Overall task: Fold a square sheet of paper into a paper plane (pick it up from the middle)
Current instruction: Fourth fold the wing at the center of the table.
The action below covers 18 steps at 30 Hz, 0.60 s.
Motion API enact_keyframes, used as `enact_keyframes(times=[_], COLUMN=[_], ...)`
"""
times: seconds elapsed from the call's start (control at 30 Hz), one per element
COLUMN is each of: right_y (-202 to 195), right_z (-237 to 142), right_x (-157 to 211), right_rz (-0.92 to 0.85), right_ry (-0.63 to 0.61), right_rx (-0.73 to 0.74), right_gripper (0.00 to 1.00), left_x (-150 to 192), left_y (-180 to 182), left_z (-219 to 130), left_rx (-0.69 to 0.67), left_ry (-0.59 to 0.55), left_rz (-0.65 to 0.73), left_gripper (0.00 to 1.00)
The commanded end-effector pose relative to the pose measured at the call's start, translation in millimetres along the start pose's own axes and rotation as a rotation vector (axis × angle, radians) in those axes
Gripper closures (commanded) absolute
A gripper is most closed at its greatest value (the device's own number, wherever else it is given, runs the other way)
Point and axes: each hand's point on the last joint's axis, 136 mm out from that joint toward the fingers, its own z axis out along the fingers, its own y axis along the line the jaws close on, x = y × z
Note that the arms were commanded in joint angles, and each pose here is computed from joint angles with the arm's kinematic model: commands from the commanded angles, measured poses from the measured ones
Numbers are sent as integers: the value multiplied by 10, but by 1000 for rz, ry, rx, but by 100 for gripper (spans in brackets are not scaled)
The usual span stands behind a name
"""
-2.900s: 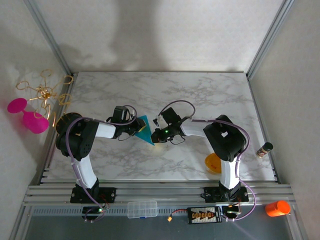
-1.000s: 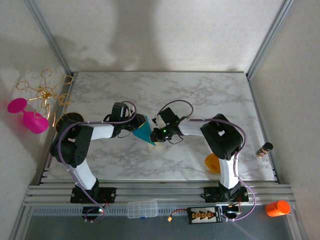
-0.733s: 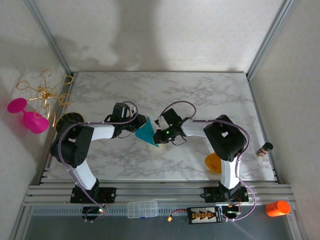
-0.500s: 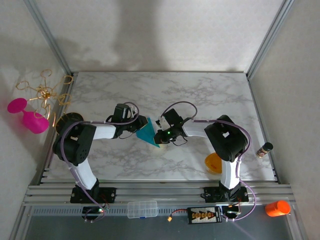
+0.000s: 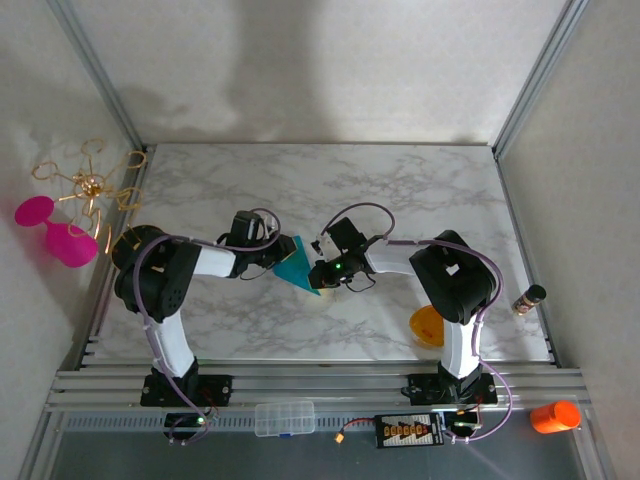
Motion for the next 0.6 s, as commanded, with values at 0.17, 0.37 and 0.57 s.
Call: enact_keyframes(times=[0.17,0.37,0.57], right_y=[-432,-86,234], right_z=[57,-87,-213], right_x=[560,134,-458], right_rz=[99,46,14], right_ry=[165,31,-132], right_rx=[143,51,-11], right_gripper=[91,90,90], left_x=[-38,23,65], left_y=[15,206,302], left_z=[87,92,91], left_rx=[-13,-84,-123], left_ry=[-15,-5,2], left_rz=[20,-10,-20], left_gripper=[85,85,86])
